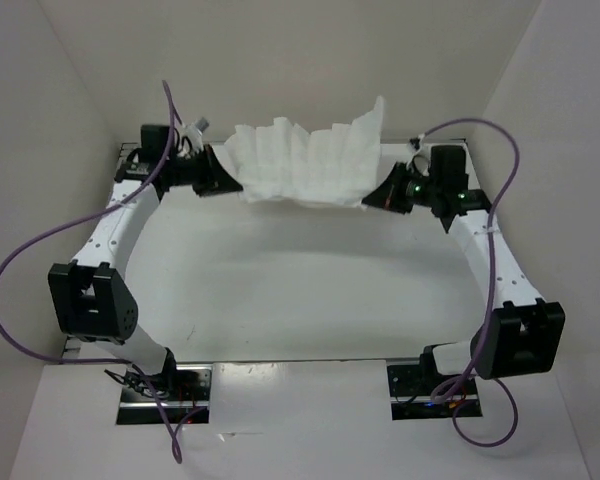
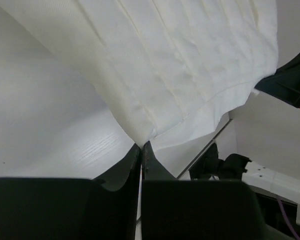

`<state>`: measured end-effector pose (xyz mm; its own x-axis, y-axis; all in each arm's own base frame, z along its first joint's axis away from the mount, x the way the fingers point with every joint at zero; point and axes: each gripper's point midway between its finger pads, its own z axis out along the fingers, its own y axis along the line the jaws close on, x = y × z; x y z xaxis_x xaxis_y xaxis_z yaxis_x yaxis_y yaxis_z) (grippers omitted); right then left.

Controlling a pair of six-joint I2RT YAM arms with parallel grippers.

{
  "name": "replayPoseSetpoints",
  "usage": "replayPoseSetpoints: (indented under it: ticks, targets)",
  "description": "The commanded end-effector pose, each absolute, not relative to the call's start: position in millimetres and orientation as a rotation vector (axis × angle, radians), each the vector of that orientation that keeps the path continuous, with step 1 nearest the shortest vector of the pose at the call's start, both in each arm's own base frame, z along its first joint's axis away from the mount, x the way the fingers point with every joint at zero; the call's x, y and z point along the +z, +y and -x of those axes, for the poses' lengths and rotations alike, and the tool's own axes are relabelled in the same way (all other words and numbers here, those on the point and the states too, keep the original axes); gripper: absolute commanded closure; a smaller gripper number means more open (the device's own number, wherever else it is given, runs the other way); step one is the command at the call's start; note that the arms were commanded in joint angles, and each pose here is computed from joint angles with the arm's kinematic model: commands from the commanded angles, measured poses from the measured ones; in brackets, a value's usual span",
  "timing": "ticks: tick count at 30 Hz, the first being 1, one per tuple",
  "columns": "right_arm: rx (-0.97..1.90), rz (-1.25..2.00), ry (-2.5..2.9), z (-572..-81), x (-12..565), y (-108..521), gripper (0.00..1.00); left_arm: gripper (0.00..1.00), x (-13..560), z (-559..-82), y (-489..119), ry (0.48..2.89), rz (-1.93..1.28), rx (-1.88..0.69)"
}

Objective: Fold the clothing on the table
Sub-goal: Fold the skirt

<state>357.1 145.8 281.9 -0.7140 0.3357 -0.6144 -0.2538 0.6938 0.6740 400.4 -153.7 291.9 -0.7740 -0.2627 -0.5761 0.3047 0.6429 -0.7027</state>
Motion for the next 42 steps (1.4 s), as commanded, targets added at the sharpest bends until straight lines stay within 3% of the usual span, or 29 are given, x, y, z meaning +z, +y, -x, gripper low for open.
replayPoseSetpoints:
  ticks: [1, 4, 7, 13, 19, 25, 42]
  targets:
    - [1.071, -0.175, 2.437, -301.4, 199.2, 161.1, 1.00, 1.00, 180.9, -354.7, -157.2, 2.458, 0.133, -1.127]
    - [1.098, -0.285, 2.711, -225.6, 138.5, 171.0, 1.00, 1.00, 153.6, -307.4, -173.1, 2.547, 0.172, -1.176]
    - [1.087, -0.373, 2.869, -172.1, 125.7, 167.9, 1.00, 1.00, 134.6, -261.0, -178.1, 2.644, 0.187, -1.155]
    - [1.022, -0.481, 3.024, -119.4, 127.3, 153.3, 1.00, 1.00, 136.7, -206.2, -173.6, 2.751, 0.215, -1.151]
    - [0.877, -0.436, 2.945, -145.0, 147.4, 143.3, 1.00, 1.00, 146.8, -216.6, -169.1, 2.744, 0.251, -1.079]
    - [0.803, -0.474, 2.763, -204.0, 178.6, 135.9, 1.00, 1.00, 161.4, -266.4, -170.3, 2.657, 0.256, -1.063]
    - [0.850, -0.549, 2.665, -306.6, 136.9, 140.7, 0.98, 1.00, 119.9, -367.7, -177.3, 2.652, 0.330, -0.987]
